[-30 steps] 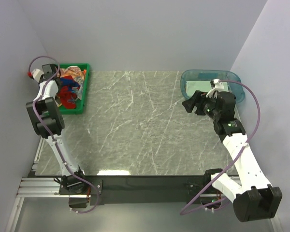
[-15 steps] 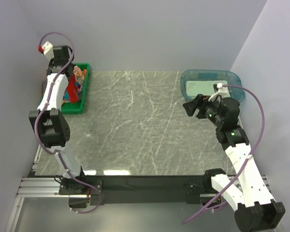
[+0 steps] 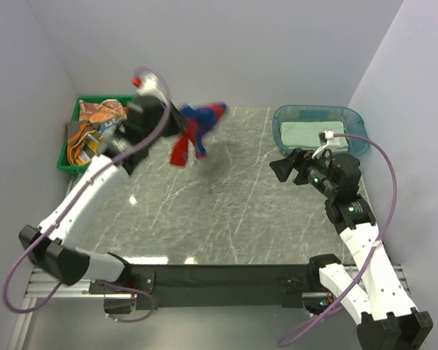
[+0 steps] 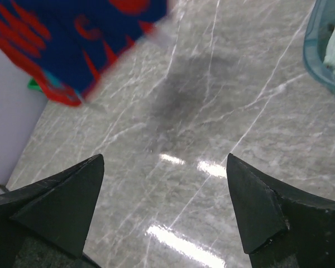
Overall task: Fold and stack the towels
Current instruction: Move the towel to the center of the board, then flatten out the crumpled towel
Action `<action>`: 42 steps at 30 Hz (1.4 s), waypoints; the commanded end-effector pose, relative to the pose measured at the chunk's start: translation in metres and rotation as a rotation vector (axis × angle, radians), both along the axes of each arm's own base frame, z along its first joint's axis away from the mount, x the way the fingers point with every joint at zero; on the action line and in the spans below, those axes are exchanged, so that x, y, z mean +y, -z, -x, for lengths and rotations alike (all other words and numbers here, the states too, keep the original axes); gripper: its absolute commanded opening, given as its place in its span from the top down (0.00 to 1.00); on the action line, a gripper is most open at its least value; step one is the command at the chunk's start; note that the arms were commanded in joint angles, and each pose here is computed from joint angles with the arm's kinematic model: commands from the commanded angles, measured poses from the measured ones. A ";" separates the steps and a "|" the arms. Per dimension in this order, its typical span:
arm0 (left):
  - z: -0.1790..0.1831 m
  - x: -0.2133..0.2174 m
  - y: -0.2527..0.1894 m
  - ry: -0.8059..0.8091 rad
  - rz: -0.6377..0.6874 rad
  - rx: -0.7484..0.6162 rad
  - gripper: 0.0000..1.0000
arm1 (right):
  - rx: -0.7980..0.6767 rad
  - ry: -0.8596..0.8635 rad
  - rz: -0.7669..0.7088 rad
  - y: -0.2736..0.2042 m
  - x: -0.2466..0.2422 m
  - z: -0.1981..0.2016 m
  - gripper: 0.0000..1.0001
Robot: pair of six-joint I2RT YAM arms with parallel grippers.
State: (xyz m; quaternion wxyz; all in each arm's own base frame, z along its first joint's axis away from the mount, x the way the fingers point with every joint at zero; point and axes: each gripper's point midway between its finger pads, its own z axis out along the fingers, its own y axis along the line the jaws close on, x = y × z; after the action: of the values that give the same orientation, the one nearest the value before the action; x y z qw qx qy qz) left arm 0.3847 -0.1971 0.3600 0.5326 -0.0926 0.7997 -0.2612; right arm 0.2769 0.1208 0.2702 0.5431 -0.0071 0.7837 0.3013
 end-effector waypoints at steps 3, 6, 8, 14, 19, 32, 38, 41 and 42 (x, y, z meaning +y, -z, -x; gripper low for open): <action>0.096 -0.074 0.114 0.247 0.039 0.235 0.79 | 0.041 -0.062 -0.016 0.019 0.014 0.004 0.02; 0.132 -0.060 0.174 0.193 0.020 0.346 0.61 | 0.098 -0.085 0.008 0.039 0.020 0.004 0.02; 0.150 -0.041 0.203 0.159 -0.003 0.393 0.38 | 0.144 -0.070 0.036 0.055 0.022 0.001 0.02; 0.166 -0.009 0.211 0.117 -0.071 0.387 0.14 | 0.348 -0.017 0.121 0.118 0.018 0.000 0.11; 0.137 -0.017 0.214 0.053 -0.126 0.366 0.17 | 0.462 0.043 0.173 0.156 0.007 -0.001 0.19; 0.036 0.033 0.301 -0.289 -0.301 0.547 0.32 | 0.563 0.189 0.290 0.187 -0.020 -0.007 0.23; 0.031 0.037 0.318 -0.276 -0.292 0.579 0.42 | 0.567 0.164 0.267 0.190 -0.014 -0.007 0.24; 0.031 0.036 0.330 -0.266 -0.307 0.599 0.47 | 0.575 0.155 0.257 0.193 -0.012 -0.006 0.24; 0.031 0.035 0.333 -0.265 -0.308 0.605 0.48 | 0.581 0.156 0.255 0.194 -0.011 -0.005 0.24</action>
State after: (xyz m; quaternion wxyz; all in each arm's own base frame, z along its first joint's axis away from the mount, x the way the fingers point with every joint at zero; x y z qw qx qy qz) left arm 0.3418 -0.1541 0.0273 0.3002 -0.1943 0.9337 -0.0183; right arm 0.2753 0.1042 0.0722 0.3026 0.0694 0.9407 0.1367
